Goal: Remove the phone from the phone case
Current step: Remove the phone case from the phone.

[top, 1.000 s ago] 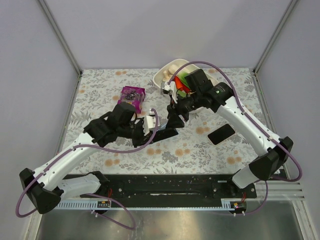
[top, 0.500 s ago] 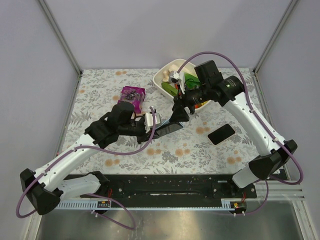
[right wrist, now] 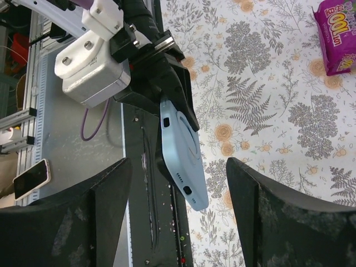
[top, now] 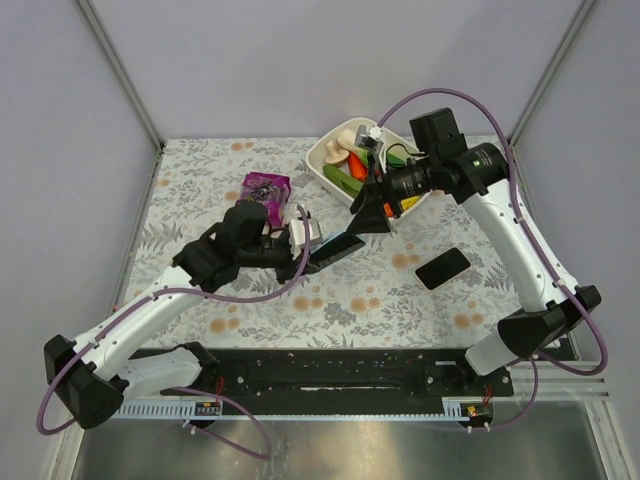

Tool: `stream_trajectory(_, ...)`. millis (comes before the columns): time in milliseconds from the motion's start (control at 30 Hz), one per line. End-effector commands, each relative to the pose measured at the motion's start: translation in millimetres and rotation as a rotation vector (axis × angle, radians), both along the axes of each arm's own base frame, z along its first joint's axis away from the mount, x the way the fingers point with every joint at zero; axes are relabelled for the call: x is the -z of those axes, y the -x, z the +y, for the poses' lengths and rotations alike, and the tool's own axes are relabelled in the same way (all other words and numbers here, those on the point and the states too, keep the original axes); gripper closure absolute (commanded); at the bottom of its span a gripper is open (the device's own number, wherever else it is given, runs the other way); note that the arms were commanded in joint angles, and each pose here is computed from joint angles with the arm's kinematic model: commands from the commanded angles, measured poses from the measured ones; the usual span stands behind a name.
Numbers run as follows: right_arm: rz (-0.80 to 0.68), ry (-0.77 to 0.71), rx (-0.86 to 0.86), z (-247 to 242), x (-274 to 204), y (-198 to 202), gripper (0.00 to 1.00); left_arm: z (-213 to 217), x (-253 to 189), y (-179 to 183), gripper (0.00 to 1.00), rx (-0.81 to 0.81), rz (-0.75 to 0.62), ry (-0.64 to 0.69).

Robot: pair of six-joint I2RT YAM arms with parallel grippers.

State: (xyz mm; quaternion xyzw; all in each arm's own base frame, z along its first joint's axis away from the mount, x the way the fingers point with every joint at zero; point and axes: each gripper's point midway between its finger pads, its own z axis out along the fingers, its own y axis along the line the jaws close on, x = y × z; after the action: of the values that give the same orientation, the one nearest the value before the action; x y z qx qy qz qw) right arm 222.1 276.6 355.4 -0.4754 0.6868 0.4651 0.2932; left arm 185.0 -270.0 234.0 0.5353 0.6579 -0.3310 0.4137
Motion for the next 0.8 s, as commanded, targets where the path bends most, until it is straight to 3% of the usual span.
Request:
stream_trajectory(0, -0.067, -0.048, 0.010, -12, -29, 9, 0.23, -9, -34, -8, 1.00, 0.008, -0.058, 0.121)
stream_trajectory(433, -0.246, -0.069, 0.090, -27, -12, -10, 0.25, -13, -82, 1, 1.00, 0.081, 0.078, 0.292)
stream_trajectory(767, -0.213, -0.202, 0.053, -20, -13, -15, 0.28, -12, -101, 7, 1.00, 0.135, 0.161, 0.378)
